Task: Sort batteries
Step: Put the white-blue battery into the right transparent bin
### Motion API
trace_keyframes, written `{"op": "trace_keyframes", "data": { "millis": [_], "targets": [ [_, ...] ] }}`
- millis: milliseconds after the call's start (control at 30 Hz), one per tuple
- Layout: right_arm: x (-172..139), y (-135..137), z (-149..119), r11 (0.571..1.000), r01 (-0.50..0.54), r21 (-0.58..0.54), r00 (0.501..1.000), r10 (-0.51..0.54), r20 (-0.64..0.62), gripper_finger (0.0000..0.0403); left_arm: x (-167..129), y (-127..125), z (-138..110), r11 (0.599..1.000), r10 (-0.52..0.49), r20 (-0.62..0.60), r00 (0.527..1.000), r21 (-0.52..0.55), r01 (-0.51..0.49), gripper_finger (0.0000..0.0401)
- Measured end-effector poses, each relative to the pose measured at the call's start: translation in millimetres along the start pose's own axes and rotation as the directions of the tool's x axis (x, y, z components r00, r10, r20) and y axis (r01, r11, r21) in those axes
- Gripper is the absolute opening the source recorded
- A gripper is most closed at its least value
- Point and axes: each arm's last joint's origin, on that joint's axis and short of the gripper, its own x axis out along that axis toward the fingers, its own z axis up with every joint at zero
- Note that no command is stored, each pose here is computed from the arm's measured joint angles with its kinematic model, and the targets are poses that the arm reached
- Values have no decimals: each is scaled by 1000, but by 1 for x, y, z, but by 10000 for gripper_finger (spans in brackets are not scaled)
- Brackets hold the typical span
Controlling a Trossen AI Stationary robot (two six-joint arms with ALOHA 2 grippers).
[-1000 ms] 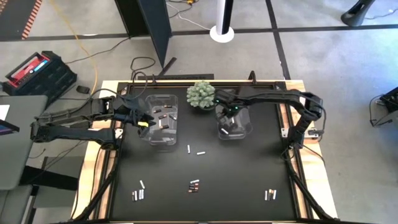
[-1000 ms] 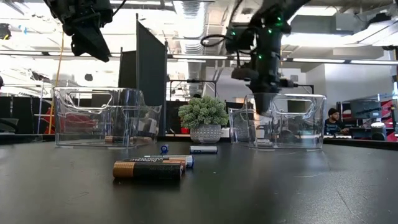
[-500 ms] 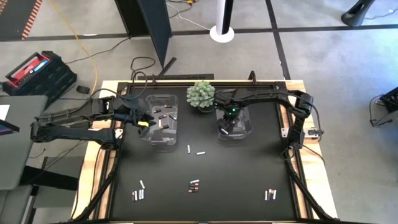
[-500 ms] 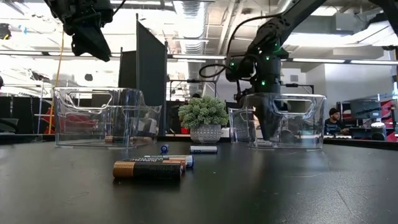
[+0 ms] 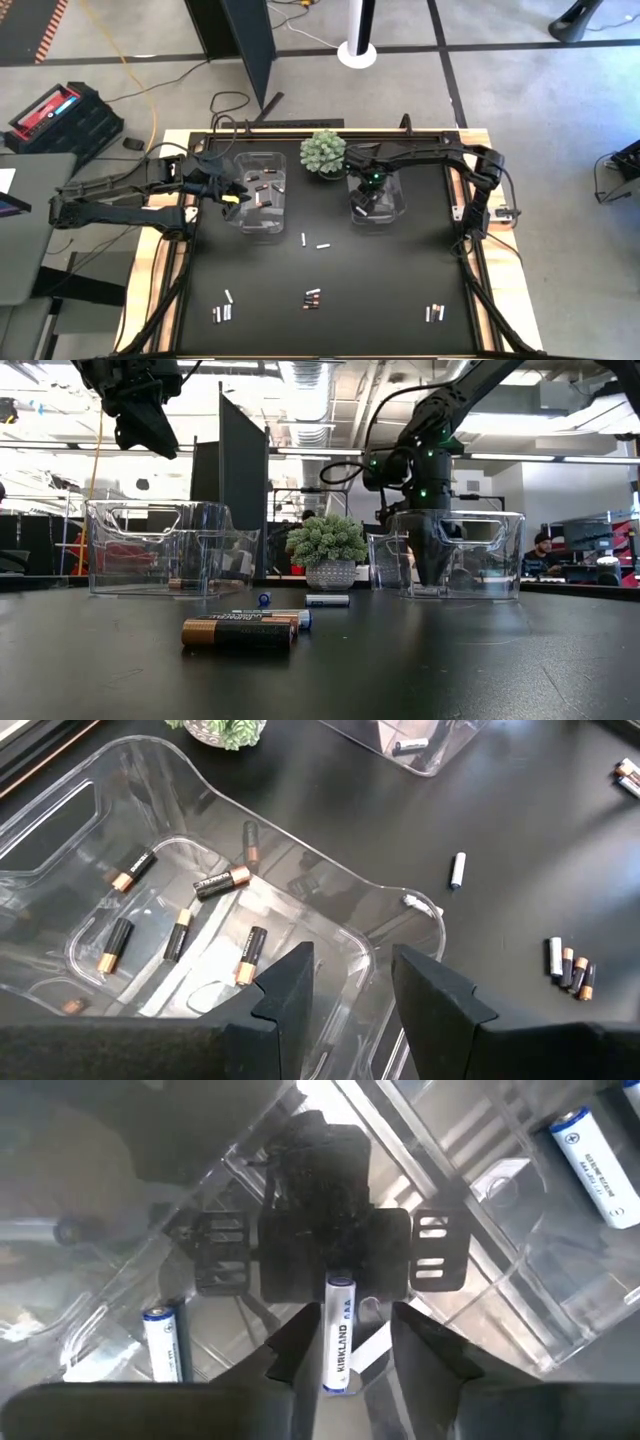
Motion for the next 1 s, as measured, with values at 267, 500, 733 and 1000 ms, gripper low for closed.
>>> {"op": "trace_keyframes", "data": {
  "millis": [267,500,733,1000],
  "targets": [
    [-36,-4,-6,1000,-28,0,995,28,98,185,0,0,0,1000,0,0,1000,0,0,133],
    [-94,-12,-22,996,-87,0,957,83,279,191,0,0,0,1000,0,0,1000,0,0,133],
    [-146,-9,-40,984,-168,-54,841,172,513,191,0,0,0,1000,0,0,1000,0,0,133],
    [-160,39,-46,924,-119,-363,725,331,604,189,0,0,0,1000,0,1,1000,0,0,133]
  ]
}}
